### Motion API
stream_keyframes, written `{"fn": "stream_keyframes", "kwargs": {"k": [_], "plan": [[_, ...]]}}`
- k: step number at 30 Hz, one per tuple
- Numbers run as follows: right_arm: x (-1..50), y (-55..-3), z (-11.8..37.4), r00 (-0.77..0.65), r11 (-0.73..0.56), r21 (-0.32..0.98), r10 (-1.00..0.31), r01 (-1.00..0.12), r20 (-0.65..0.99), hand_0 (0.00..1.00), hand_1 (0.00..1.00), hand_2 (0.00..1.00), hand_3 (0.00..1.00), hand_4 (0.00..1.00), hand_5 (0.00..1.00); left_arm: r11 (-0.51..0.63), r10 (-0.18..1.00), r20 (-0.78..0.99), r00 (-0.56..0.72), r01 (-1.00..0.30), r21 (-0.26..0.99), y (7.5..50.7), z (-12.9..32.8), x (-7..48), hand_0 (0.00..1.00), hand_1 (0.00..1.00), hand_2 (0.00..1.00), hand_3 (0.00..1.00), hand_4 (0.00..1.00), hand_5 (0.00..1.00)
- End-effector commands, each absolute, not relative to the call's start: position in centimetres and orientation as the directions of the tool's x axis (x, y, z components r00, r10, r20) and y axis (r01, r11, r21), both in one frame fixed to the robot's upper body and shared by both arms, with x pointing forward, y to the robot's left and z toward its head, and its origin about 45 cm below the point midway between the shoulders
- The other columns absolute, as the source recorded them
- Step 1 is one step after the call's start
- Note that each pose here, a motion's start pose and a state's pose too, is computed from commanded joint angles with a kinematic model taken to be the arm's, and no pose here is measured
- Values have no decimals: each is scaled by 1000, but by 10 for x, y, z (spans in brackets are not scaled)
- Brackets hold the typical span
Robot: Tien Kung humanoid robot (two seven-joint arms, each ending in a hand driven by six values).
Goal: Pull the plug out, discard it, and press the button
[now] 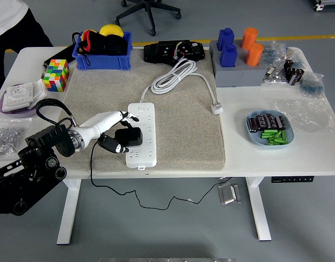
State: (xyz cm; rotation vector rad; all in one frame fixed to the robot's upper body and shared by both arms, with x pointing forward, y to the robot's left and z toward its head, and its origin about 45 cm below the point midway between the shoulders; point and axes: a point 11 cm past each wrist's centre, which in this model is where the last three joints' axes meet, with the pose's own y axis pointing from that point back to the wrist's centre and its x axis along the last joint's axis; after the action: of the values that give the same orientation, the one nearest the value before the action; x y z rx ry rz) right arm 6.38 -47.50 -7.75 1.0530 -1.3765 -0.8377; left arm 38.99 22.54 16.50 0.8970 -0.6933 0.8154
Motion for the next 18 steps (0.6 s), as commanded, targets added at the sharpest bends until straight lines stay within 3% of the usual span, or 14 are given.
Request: {"fn": "stream_keyframes", "kwargs": {"k": [4,5,10,11,16,17,18], "plan": [[64,-475,-77,55,342,932,-935,-120,350,767,729,724,713,883,658,378,319,794,518,-838,394,223,166,391,681,580,537,719,873,2],[64,-475,-78,55,341,932,-935,-120,349,767,729,724,713,883,658,378,323,792,518,-838,394,223,166,392,571,483,478,646,877,2],[66,-474,-77,55,340,932,-936,-122,349,767,729,724,713,883,658,374,342,789,510,-845,384,221,166,394,571,483,478,646,877,2],[66,-474,-77,54,340,932,-936,-123,349,767,729,724,713,883,658,373,343,790,508,-846,382,221,166,395,438,374,423,568,831,2],[65,-475,-77,54,341,932,-935,-121,350,767,729,724,713,883,658,375,332,803,494,-851,368,220,166,396,438,374,423,568,831,2],[65,-475,-77,54,341,932,-935,-121,350,767,729,724,713,883,658,377,332,806,490,-852,362,219,166,396,362,303,351,528,702,2],[65,-475,-77,54,341,932,-935,-121,349,767,729,724,713,883,658,380,333,808,485,-854,356,219,166,396,362,303,351,528,702,2]]}}
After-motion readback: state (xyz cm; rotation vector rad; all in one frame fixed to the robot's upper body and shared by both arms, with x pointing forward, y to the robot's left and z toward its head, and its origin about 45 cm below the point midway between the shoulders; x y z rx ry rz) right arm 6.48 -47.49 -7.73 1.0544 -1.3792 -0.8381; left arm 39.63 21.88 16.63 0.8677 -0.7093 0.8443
